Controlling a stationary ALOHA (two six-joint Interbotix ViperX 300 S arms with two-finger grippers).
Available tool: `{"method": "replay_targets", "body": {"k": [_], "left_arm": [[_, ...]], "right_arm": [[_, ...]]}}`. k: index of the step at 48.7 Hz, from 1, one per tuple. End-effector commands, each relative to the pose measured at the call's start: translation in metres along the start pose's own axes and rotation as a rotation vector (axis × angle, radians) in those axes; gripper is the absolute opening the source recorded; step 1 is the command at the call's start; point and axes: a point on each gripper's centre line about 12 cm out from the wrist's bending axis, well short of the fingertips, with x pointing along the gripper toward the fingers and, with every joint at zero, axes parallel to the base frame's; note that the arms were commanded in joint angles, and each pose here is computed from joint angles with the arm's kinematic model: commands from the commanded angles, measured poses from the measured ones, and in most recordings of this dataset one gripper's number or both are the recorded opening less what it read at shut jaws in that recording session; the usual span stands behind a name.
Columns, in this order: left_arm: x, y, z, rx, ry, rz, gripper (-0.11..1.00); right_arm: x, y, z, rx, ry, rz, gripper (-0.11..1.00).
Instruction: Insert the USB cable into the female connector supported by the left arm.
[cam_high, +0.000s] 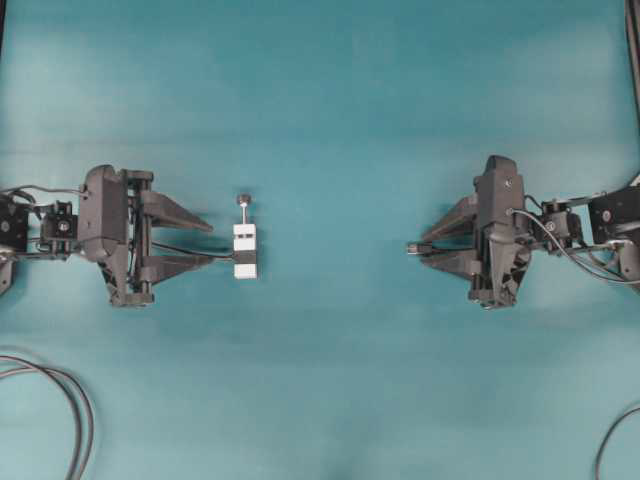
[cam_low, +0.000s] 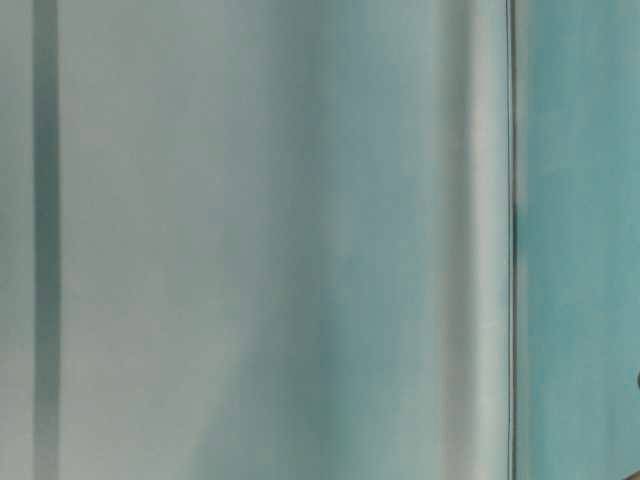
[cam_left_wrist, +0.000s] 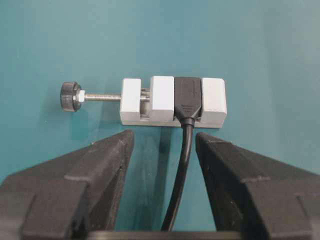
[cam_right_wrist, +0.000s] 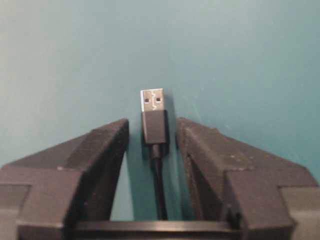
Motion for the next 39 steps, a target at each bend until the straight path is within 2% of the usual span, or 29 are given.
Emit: {"method": "replay_targets", "body": {"k": [1, 6, 11, 19, 26, 39], "left_arm": [[0.001, -0.001, 0.004, -0.013, -0.015, -0.001, 0.63], [0.001, -0.001, 0.003, -0.013, -0.005, -0.001, 0.63], [0.002, -0.001, 0.003, -0.013, 0.002, -0.001, 0.63], [0.002, -0.001, 0.001, -0.012, 0.018, 0.000, 0.63], [0.003, -0.001, -0.001, -0.010, 0.045, -0.001, 0.63], [0.003, -0.001, -0.001, -0.010, 0.045, -0.002, 0.63]], "right_arm": [[0.002, 0.005, -0.001, -0.012, 0.008, 0.015, 0.45], [0.000, 0.006, -0.004, -0.018, 0.017, 0.019, 0.33], [-0.001, 0.006, -0.006, -0.021, 0.022, 0.019, 0.25], [0.001, 0.007, -0.006, -0.037, 0.042, 0.019, 0.25], [0.007, 0.011, 0.002, -0.087, 0.039, 0.037, 0.24], [0.015, 0.012, 0.010, -0.169, 0.092, 0.025, 0.23]]}}
